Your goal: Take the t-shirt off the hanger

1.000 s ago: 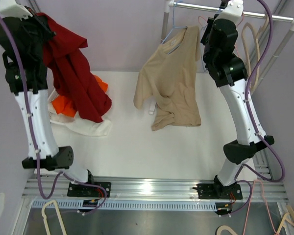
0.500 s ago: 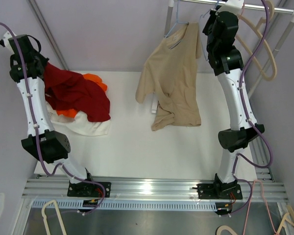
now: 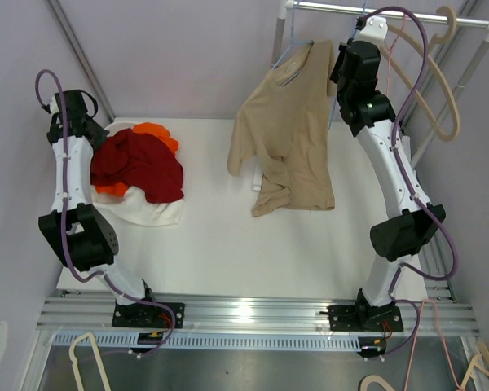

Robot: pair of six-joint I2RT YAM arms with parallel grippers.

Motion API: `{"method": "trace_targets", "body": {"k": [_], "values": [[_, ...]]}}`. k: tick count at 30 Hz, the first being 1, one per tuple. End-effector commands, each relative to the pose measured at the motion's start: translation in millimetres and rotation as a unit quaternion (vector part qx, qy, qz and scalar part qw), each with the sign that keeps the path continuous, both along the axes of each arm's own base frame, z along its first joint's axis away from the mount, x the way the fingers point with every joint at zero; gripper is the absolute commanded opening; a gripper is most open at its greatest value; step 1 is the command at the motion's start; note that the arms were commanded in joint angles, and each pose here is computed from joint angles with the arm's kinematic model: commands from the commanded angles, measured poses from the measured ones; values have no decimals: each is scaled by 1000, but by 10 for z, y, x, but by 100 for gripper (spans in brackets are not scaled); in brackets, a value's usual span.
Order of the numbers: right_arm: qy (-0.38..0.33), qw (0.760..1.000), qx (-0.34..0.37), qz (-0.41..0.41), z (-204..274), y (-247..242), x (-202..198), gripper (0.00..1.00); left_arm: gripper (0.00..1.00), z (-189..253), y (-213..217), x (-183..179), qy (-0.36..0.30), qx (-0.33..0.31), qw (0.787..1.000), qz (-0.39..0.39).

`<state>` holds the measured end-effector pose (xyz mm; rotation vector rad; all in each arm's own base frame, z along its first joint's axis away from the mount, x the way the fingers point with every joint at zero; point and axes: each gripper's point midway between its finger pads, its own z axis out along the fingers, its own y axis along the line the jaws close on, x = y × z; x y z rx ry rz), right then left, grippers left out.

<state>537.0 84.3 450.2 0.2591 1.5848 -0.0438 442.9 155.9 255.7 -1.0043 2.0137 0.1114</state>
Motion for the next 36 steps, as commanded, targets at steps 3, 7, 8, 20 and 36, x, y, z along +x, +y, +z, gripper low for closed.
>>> {"method": "trace_targets", "body": {"k": [3,7,8,20,36], "values": [[-55,998,30,-10,408,-128,-298,0,1,-26,-240,16,-13,-45,998,-35],[-56,998,20,-28,433,-218,-375,0,5,-109,-319,31,0,-57,997,-56],[-55,998,17,-32,438,-234,-382,0,7,-100,-327,34,0,-57,997,-58],[-47,998,15,-42,426,-294,-441,0,74,-361,-535,-21,31,-101,990,-97],[-58,997,16,-42,535,-343,-590,6,99,925,-664,-395,-51,15,993,-109]]}}
